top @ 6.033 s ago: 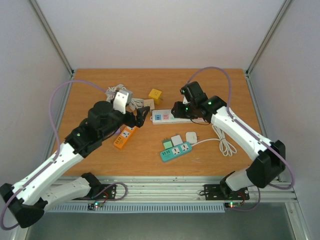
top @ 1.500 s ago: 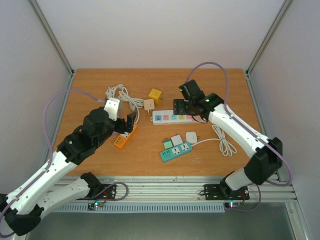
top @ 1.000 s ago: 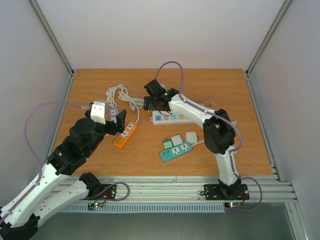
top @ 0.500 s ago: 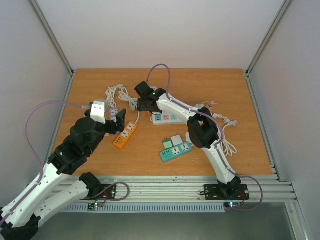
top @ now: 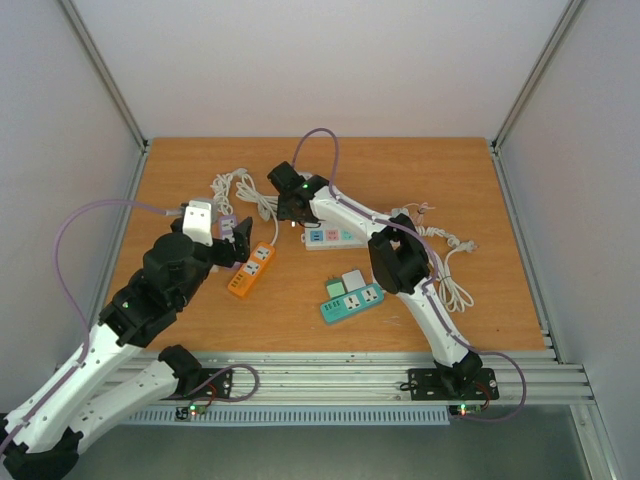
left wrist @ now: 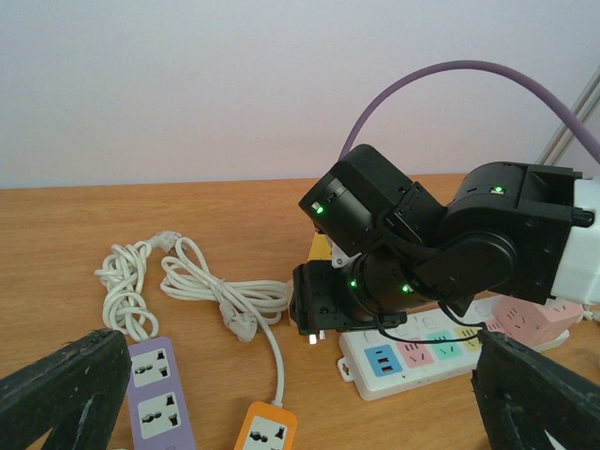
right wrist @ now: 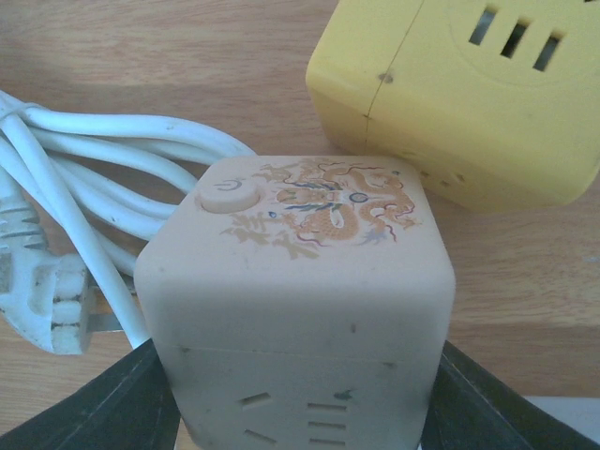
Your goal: Insert the plug
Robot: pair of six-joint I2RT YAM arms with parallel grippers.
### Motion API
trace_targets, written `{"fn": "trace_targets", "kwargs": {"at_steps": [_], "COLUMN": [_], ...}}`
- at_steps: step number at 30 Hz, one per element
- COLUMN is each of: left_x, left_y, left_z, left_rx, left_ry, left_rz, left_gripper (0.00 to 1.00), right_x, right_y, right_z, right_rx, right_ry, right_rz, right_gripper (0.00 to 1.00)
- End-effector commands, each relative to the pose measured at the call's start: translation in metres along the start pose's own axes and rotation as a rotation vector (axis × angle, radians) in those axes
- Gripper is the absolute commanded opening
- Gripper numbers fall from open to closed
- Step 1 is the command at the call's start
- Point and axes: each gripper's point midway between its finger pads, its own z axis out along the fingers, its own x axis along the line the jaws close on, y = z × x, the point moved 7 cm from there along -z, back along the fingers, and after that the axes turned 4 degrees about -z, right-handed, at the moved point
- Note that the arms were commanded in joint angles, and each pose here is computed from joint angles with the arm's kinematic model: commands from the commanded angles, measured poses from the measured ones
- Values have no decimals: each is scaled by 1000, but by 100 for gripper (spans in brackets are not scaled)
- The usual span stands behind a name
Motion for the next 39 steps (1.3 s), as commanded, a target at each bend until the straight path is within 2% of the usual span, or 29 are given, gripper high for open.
{"fn": "trace_targets", "kwargs": {"at_steps": [1,6,11,14,17,23,27,33,39], "left_x": [-1,-2,-4,-5,-6,-26,-31,-44,-64], "left_y": [7,6,3,1,2,1,4,6,7], "left_z": [3,5,8,12,15,16,14,15,24], "left_rx": [-47,-40,-23,-9,10,44,31,41,55], "left_ry": [-2,-4,-14,-15,-19,-195,-250,-354,-510], "left_rz": [-25,-25,-28,-37,-36,-19,-58,-145,-217], "left_gripper": [99,100,99,99,99,99,99,99,99], "right_x": [-4,0,6,7,8,-2,-16,-36,-43], "right_y": [-1,-2,-7,-3,4,13,9,-6,-23], "right_z": [5,-1,-17,-34,-69,-152,-202,-258,-289], "right_rx": [8,-28,-115,-140,-168,-242,-276,-263,-204], "right_ry": [-24,55,202,229,277,399,463,565,706], "right_rz": [19,5,-33,-52,-45,45,116,231,346], "right_gripper": [56,48,47,47,47,47,47,49,49]}}
